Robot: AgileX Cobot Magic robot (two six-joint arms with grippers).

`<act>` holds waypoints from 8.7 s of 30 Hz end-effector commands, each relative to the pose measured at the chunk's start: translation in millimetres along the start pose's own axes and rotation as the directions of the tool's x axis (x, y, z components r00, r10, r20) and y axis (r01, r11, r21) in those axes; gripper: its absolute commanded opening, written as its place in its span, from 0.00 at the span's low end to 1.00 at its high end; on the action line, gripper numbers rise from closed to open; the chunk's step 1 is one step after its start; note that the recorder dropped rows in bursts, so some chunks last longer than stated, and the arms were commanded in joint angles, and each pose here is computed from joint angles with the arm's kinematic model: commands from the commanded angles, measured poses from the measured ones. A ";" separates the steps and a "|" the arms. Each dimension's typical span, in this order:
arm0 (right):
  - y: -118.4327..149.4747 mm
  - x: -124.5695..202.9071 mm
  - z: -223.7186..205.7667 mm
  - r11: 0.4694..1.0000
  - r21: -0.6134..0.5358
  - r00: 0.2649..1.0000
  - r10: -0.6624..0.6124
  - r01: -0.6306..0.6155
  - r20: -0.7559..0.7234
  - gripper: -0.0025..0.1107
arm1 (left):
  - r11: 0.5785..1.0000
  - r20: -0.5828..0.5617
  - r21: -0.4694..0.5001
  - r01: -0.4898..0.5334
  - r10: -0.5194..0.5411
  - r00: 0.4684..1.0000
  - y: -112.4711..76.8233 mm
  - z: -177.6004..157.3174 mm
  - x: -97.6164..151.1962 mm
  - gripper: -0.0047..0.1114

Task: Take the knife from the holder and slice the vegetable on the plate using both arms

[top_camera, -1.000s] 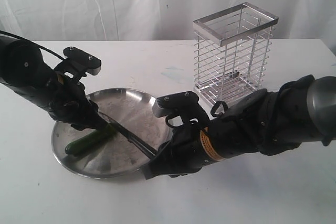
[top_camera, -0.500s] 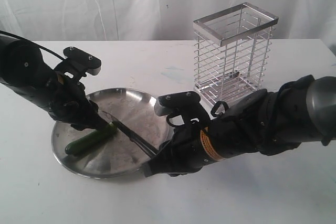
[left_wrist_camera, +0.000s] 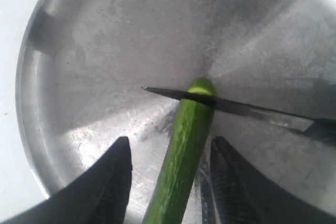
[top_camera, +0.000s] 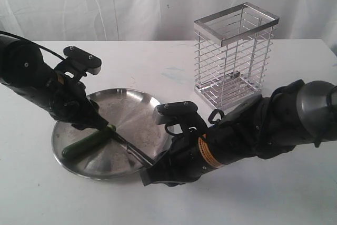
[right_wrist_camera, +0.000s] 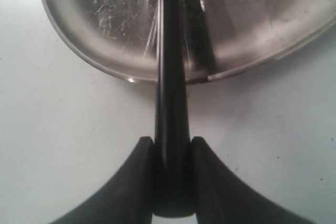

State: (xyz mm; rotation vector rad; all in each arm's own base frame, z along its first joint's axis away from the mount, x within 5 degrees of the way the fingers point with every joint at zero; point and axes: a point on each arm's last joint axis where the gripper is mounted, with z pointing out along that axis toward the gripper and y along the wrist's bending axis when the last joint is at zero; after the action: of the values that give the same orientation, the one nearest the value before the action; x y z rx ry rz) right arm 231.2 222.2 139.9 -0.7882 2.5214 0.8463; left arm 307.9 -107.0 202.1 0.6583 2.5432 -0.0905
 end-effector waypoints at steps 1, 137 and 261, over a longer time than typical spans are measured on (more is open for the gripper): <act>11.1 -8.1 1.6 0.999 -0.035 1.000 -0.028 0.028 0.010 0.02 | 0.999 0.023 0.005 0.032 -0.033 0.999 0.7 -4.4 -2.2 0.48; 12.7 -34.5 -13.2 0.986 0.110 0.980 -0.138 0.123 0.144 0.02 | 0.993 -0.033 0.022 0.114 -0.113 0.993 4.8 39.8 24.9 0.43; 2.2 -1.4 2.5 0.984 0.088 0.988 -0.155 0.153 0.016 0.02 | 0.988 0.174 0.024 0.156 -0.157 0.972 5.5 -16.7 3.3 0.40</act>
State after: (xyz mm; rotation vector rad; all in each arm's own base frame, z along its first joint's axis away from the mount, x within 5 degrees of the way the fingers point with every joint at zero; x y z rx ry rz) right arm 232.4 225.8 139.7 -0.8930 2.4344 0.6852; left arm 301.2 -96.7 215.5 0.4669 2.4252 -0.1865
